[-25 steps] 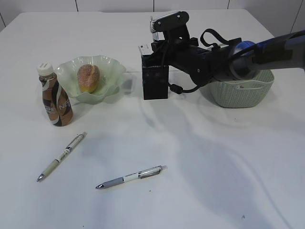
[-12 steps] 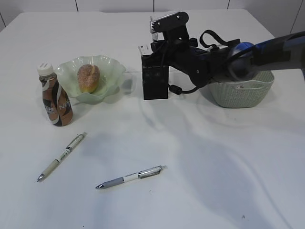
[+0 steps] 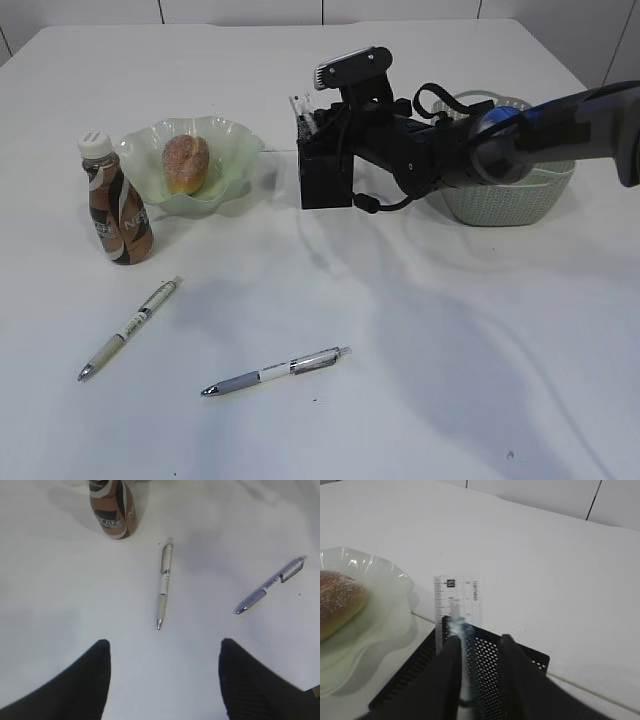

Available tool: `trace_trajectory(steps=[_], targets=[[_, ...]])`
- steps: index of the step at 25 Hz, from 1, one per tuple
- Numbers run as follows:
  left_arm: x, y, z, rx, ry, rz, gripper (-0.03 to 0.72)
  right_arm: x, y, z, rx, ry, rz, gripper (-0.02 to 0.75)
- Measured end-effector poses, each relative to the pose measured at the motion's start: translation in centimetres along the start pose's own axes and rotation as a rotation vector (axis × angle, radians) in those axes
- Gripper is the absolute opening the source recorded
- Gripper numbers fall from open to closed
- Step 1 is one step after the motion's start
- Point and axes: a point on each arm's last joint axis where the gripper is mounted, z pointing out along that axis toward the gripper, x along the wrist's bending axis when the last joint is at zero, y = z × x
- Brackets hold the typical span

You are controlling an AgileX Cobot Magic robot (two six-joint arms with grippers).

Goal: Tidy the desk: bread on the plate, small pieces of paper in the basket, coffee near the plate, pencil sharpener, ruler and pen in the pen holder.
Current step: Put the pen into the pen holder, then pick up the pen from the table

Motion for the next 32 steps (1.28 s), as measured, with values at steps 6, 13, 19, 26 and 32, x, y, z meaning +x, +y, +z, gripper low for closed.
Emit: trace_trajectory(steps=[6,13,19,26,32], targets=[[0.0,0.0,0.0,0.0,0.0,0.0,0.474,0.0,0.1,0.0,-0.011,-0.002,0.011,0.296],[0.0,0.0,0.0,0.0,0.005,0.003,0.474,-0.3,1.8,-1.0,0.055,0.01,0.057,0.302],[0.1,0.5,-0.3,-0.007,0.017,0.01,0.474,-1.0,6.8,-4.4,0.175,0.026,0.121,0.302],[0.3,1.9,2.1,0.218,0.043,0.017,0.474,-1.6,11.8,-9.1,0.331,0.052,0.126,0.302],[0.3,3.7,5.9,0.329,0.059,0.034,0.474,-2.2,16.1,-13.6,0.519,0.082,0.123,0.301]])
